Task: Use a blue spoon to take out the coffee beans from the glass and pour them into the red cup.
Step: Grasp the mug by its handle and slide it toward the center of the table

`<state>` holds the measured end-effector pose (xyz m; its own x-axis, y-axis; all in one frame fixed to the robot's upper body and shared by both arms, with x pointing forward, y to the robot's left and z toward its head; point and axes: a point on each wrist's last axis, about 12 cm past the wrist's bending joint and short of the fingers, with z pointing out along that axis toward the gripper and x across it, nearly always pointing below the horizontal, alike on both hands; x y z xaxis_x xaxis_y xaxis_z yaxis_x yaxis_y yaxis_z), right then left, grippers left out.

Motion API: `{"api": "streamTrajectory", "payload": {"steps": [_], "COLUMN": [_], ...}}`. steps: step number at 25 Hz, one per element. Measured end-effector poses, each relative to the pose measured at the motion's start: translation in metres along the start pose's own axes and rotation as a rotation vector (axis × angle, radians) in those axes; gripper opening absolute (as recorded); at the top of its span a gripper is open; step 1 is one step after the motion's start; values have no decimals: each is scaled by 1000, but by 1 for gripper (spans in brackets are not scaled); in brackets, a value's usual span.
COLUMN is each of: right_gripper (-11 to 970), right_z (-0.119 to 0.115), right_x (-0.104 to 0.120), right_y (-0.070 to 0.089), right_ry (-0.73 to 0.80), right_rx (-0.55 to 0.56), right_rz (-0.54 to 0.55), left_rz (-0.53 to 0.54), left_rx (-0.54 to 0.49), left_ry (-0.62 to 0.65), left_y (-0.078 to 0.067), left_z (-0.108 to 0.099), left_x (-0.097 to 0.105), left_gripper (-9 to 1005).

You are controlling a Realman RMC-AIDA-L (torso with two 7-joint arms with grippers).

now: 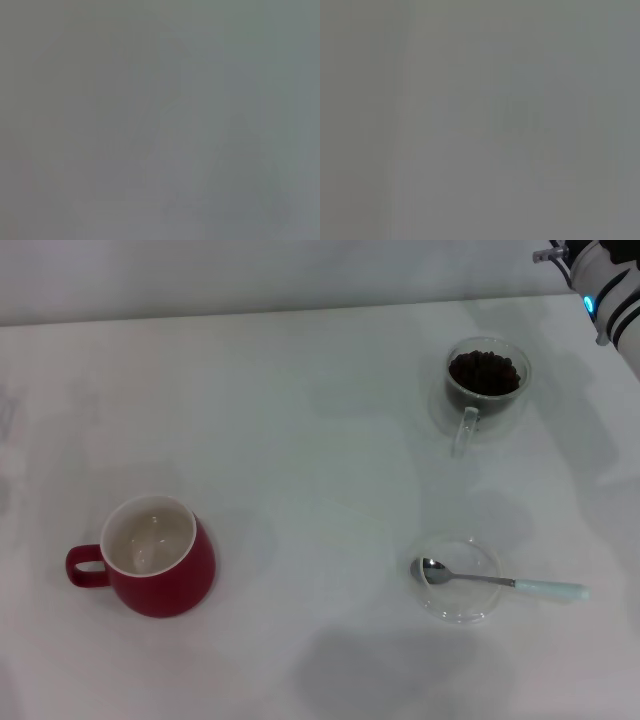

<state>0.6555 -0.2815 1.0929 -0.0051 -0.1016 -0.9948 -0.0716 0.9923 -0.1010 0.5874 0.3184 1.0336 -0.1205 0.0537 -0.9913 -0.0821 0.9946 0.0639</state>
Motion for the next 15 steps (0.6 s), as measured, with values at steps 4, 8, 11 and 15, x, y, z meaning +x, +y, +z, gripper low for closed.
{"api": "streamTrajectory", "payload": {"steps": [4, 8, 11, 15], "right_gripper": [868, 869, 869, 869], "right_z": [0, -4, -11, -25], "right_x": [1, 5, 11, 21], "right_y": [1, -2, -8, -18], "right_ry": [7, 18, 24, 19], "right_rx": [-4, 3, 16, 40], "right_rz": [-10, -10, -9, 1], "left_rz": [-5, -20, -33, -86], "left_rx": [-15, -29, -21, -16], "left_ry": [19, 31, 20, -43], "left_y": [4, 5, 2, -1], "left_z": [-1, -7, -15, -34], "left_x": [3, 9, 14, 20], "left_gripper": [876, 876, 875, 874]}}
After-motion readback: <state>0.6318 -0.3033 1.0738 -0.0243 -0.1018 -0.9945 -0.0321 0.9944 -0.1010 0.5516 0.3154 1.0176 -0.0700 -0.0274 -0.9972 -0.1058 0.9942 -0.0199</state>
